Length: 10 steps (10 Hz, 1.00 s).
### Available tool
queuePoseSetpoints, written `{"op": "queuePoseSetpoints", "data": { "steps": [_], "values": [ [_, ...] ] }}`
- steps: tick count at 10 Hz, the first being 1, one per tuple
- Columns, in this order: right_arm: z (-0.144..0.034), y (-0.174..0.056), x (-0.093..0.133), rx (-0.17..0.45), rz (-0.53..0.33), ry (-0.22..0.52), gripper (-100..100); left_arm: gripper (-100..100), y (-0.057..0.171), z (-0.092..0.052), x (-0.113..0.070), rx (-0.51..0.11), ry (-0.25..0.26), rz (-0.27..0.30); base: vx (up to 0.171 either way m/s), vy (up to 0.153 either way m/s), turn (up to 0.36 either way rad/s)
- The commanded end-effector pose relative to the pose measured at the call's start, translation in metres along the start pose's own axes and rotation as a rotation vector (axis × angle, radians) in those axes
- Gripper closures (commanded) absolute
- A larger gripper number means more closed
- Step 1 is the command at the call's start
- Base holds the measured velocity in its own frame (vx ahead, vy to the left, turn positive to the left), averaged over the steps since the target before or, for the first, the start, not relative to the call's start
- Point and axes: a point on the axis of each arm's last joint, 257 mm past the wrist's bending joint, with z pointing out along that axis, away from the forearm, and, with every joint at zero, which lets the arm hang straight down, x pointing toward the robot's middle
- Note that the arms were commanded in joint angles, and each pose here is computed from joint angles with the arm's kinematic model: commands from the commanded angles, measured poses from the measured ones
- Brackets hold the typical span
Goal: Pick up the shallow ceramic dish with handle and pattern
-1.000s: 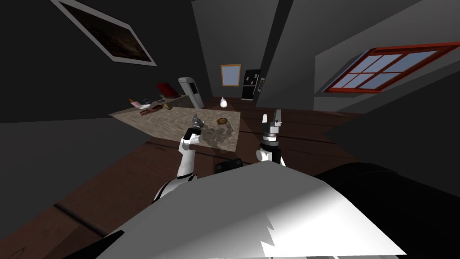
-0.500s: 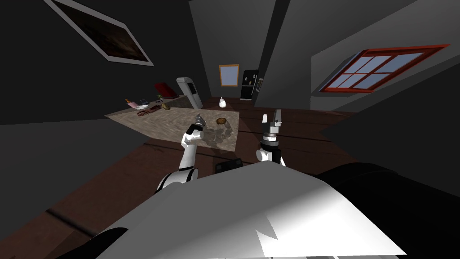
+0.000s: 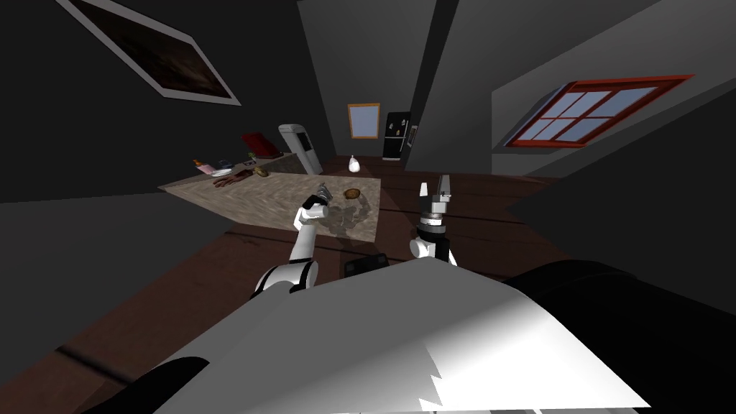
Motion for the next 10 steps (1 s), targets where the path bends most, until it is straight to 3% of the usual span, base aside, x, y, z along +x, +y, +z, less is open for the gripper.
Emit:
{"op": "queuePoseSetpoints", "data": {
  "steps": [1,4,10],
  "values": [
    [0.0,0.0,0.0,0.0,0.0,0.0,0,-100,0.01,0.006,-0.003,-0.041,-0.009,0.005,0.005,-0.011,-0.047],
    [0.0,0.0,0.0,0.0,0.0,0.0,0,-100,0.021,0.022,0.006,-0.128,-0.015,0.032,0.011,-0.019,-0.071],
    [0.0,0.0,0.0,0.0,0.0,0.0,0,-100,0.054,0.035,0.004,-0.265,-0.04,0.064,0.014,-0.017,-0.053]
  ]
}}
